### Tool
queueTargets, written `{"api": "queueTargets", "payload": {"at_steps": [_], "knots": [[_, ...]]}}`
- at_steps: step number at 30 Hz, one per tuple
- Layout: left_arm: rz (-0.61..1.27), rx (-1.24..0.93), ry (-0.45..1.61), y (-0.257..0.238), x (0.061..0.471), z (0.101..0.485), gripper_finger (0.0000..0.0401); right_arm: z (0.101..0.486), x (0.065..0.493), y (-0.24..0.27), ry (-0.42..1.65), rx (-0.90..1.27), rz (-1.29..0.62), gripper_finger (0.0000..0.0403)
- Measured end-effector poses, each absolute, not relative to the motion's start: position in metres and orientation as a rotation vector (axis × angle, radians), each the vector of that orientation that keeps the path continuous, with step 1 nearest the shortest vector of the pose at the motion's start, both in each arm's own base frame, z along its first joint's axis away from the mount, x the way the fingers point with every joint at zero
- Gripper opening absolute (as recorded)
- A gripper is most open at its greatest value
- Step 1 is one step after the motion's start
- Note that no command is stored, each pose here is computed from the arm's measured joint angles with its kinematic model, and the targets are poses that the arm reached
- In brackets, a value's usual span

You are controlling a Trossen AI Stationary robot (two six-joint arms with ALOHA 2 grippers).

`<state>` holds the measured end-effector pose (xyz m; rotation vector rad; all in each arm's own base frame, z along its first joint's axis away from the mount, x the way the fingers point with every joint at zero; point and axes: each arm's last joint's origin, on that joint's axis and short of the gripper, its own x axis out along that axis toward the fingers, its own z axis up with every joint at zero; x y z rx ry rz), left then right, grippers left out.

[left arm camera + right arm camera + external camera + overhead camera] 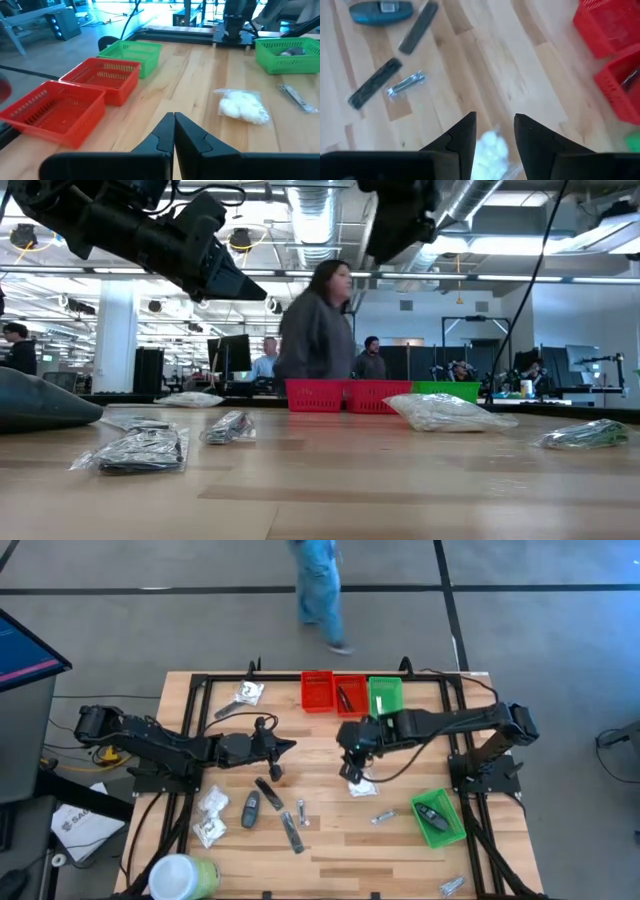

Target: Pick & Place Travel size toiletries

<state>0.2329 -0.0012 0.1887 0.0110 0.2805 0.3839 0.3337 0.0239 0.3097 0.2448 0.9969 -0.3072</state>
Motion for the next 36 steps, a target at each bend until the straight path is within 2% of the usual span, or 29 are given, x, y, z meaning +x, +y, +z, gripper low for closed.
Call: {"api": "queueTargets", "payload": {"at_steps": [7, 21, 23, 29, 33, 36], "knots": [[0.32, -0.004, 0.261, -0.003, 0.234, 0.191, 0.0004, 0.305, 0.322, 0.055, 1.06, 0.196, -0.342, 0.0115], [0.29, -0.012, 0.248, -0.004, 0.235, 0.192, 0.0004, 0.253, 0.29, 0.095, 1.182, 0.154, -0.476, 0.0084], [0.35, -0.026, 0.243, -0.002, 0.234, 0.192, 0.0004, 0.248, 0.287, 0.098, 1.181, 0.151, -0.502, 0.0078], [0.813, -0.02, 0.252, 0.011, 0.226, 0.187, 0.0001, 0.249, 0.282, 0.106, 1.065, 0.065, -0.611, 0.0065], [0.845, -0.062, 0.257, 0.026, 0.232, 0.199, 0.0001, 0.251, 0.28, 0.11, 0.993, -0.009, -0.652, 0.006], [0.877, -0.087, 0.346, 0.046, 0.239, 0.214, 0.0001, 0.251, 0.279, 0.112, 0.972, -0.036, -0.664, 0.0056]]}}
